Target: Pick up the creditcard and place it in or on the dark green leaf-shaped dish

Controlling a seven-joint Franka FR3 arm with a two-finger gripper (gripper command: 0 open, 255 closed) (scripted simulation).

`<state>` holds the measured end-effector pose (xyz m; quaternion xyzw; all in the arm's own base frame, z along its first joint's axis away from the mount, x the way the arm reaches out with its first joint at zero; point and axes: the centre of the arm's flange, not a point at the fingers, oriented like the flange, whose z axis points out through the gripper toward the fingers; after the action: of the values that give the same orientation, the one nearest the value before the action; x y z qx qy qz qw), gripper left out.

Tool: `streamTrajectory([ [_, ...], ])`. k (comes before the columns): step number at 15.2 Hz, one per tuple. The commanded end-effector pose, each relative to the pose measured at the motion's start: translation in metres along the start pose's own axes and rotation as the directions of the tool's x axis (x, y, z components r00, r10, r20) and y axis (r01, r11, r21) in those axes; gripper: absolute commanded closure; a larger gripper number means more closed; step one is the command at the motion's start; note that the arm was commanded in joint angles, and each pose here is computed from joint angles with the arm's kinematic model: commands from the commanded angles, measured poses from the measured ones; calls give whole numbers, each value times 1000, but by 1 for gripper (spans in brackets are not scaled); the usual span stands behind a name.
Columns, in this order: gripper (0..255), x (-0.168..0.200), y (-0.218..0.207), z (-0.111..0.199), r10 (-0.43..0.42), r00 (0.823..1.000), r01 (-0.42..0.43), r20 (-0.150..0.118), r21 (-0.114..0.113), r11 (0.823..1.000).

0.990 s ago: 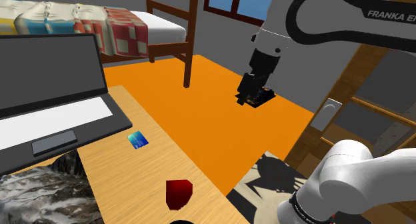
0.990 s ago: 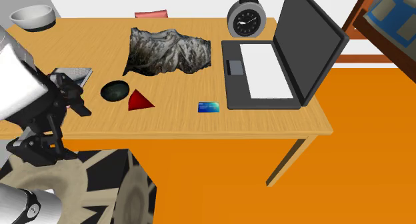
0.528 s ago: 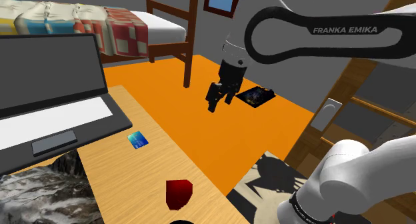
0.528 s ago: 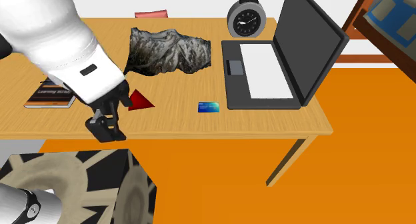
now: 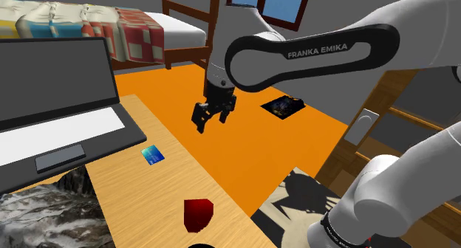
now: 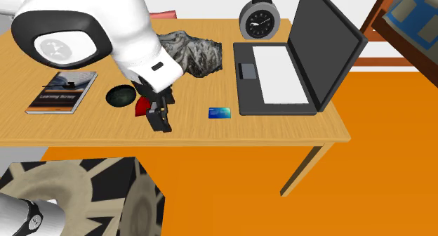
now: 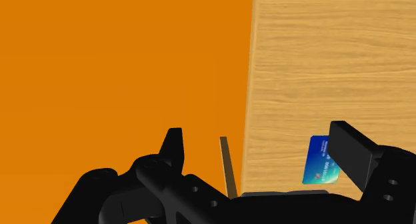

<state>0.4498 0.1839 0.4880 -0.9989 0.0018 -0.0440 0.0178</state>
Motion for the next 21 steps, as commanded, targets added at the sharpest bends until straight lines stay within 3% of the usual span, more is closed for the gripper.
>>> streamTrajectory([
  [1,0,16,-15,14,7,1000,-7,-7,-6,1000],
  [18,0,159,-143,132,54,997,-58,-59,-69,996],
  [21,0,160,-143,143,54,997,-58,-59,-69,996],
])
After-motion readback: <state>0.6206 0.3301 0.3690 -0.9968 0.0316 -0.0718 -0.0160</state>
